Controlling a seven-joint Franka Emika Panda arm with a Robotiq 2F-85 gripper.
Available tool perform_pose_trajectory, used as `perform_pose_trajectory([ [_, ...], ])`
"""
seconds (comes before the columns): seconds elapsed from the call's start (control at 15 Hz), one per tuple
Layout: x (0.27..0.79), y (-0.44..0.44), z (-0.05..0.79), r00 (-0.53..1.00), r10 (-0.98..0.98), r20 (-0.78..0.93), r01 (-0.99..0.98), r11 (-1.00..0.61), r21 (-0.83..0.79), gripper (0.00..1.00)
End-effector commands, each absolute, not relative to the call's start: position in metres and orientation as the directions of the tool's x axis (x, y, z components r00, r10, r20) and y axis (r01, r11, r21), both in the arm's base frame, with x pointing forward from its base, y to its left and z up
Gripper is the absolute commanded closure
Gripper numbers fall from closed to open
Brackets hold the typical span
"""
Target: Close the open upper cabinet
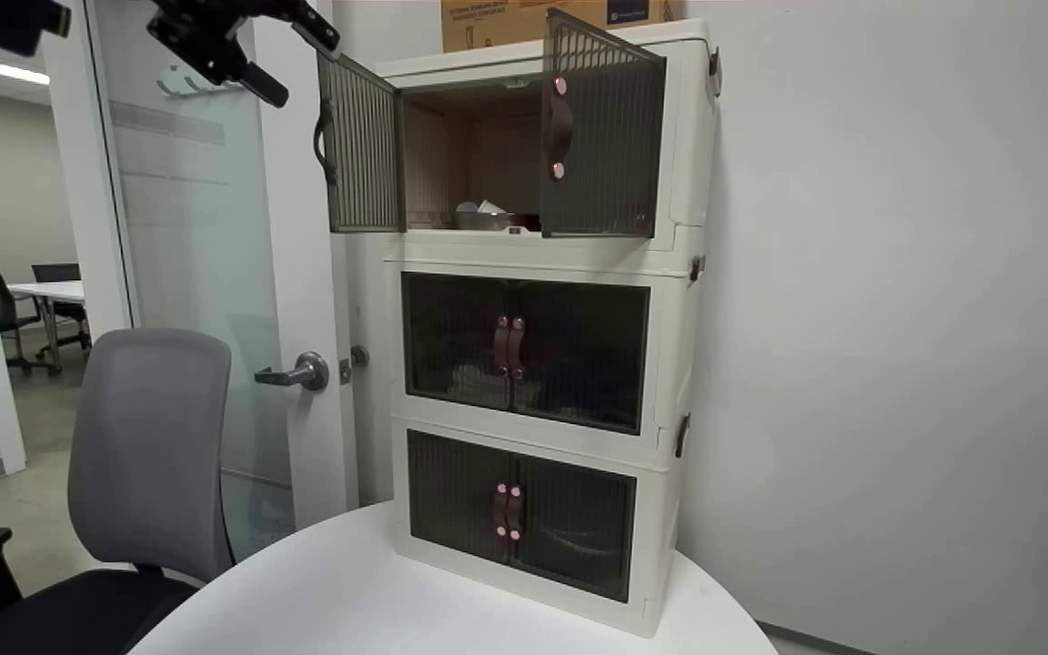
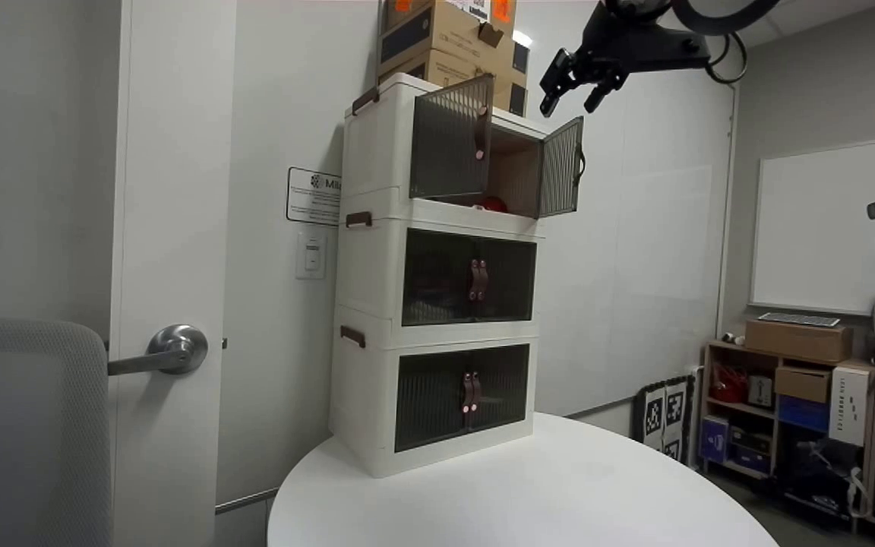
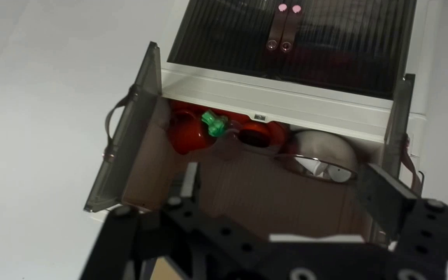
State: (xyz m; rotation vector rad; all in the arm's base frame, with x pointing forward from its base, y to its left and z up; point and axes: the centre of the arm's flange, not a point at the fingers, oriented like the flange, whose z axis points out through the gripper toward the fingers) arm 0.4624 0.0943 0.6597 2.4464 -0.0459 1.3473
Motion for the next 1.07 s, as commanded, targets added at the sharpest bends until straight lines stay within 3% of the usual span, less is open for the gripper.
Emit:
perform_pose_trajectory([
  [0.0, 0.5, 0.117, 0.693, 0.577, 0.137, 0.805, -0.135, -0.956, 0.259, 0.0],
  [0.27, 0.515, 0.127, 0.714, 0.598, 0.132, 0.791, -0.099, -0.967, 0.236, 0.0],
  [0.8, 0.551, 0.098, 0.717, 0.425, 0.198, 0.883, -0.281, -0.899, 0.337, 0.0],
  [1.0, 0.559, 0.096, 0.712, 0.469, 0.211, 0.857, -0.274, -0.888, 0.368, 0.0],
])
